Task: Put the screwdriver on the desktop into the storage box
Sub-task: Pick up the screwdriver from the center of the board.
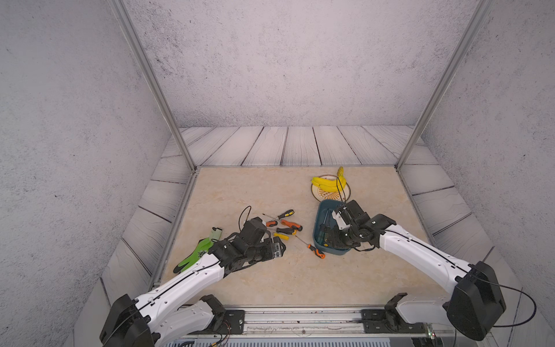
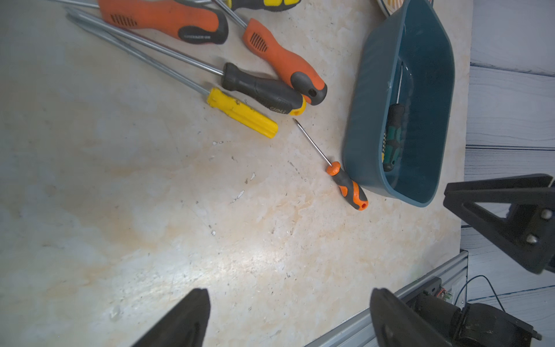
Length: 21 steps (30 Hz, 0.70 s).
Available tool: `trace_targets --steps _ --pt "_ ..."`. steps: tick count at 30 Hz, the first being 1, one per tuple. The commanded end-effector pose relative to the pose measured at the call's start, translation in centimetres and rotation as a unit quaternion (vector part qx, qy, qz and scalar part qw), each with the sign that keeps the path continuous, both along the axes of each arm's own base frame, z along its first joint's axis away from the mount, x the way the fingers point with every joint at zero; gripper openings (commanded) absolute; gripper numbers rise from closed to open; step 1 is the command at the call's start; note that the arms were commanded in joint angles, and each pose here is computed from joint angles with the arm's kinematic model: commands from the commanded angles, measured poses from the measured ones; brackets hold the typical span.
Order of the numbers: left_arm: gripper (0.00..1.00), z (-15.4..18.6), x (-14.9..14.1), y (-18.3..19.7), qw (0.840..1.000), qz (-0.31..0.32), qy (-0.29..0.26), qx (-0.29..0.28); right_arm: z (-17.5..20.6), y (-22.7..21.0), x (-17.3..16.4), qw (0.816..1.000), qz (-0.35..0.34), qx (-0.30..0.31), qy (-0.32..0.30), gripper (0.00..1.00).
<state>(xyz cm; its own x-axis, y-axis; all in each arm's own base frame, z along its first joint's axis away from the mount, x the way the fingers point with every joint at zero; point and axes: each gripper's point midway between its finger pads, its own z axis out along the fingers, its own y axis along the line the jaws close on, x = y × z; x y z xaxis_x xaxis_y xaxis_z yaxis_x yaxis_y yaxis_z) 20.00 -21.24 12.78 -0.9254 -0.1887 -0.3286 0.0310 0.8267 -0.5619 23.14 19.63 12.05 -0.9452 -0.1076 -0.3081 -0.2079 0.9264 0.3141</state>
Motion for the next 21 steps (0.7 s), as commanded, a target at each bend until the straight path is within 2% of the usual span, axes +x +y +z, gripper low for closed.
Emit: trace_targets --steps 1,9,21 --pt "0.90 -0.6 -0.3 1.1 1.000 0.013 0.006 0.017 0.0 -0.2 -1.3 0.999 0.025 -0.022 -0.001 0.45" --pt "0.90 -1.1 -1.0 2.5 0.999 0.025 0.009 0.026 -0.1 1.1 -3.5 0.997 0.067 -0.029 -0.005 0.44" --pt "0.90 -1.6 -1.2 3.4 0.999 0.032 0.015 0.032 -2.6 2.3 -5.1 0.994 0.099 -0.049 0.012 0.46"
